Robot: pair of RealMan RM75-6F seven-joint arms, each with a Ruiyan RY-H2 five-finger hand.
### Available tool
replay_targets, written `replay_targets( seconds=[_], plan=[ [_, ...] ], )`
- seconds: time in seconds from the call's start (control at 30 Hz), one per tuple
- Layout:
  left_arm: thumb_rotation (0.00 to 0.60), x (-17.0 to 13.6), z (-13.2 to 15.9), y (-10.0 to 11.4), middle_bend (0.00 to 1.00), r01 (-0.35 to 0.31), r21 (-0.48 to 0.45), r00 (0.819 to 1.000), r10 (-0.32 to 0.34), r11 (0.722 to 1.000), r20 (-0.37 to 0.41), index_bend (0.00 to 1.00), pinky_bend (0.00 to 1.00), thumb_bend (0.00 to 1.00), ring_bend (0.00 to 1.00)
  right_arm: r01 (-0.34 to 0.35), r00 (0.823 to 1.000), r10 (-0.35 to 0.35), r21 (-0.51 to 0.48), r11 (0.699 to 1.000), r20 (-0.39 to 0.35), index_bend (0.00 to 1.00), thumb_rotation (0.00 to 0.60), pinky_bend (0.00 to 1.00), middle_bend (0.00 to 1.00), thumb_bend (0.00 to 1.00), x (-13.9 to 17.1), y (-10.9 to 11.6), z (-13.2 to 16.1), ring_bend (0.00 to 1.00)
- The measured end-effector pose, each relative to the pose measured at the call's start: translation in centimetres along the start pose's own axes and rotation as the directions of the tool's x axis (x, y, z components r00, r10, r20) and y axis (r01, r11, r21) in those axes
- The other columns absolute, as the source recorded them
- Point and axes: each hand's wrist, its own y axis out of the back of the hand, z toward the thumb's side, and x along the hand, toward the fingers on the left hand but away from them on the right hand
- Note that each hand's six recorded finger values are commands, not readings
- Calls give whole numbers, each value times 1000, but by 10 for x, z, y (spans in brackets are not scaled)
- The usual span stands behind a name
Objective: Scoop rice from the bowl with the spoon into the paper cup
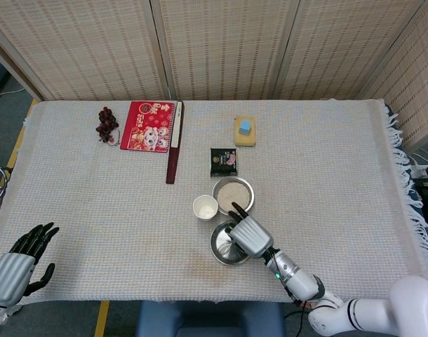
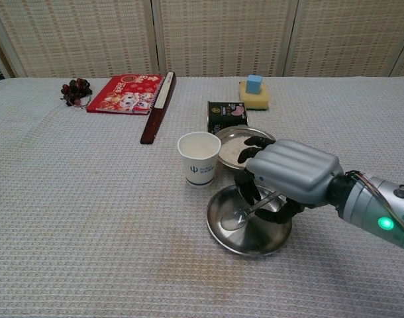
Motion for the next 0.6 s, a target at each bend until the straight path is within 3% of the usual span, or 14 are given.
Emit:
replay_targets(
  seconds=[0.13, 0.3, 0.5, 0.6],
  plan=[
    [600, 0, 1, -2, 0, 10, 5, 1000, -10, 1000, 2, 0, 155, 484, 0, -41, 999, 41, -8, 999, -9, 237, 600, 0, 366, 281, -3, -8, 3, 101],
    [600, 0, 0, 0, 0, 0, 3, 1000, 0, 1000, -4, 0, 155, 484, 0, -37, 999, 37, -3, 999, -6, 194, 600, 0, 338, 267, -1, -5, 3, 85],
    [600, -1, -1, 0, 0, -1, 3, 1000, 1, 1000, -6, 0, 155, 484, 0, 39, 998, -38, -25, 999, 41, 131, 600, 0, 286, 240, 18, 19, -12, 45],
    [600, -1, -1, 0, 0, -2, 5, 1000, 2, 1000, -6, 0, 155, 485, 0, 99, 991, -94, -39, 994, 98, 80, 600, 0, 211, 227, 37, 36, -29, 5]
  ],
)
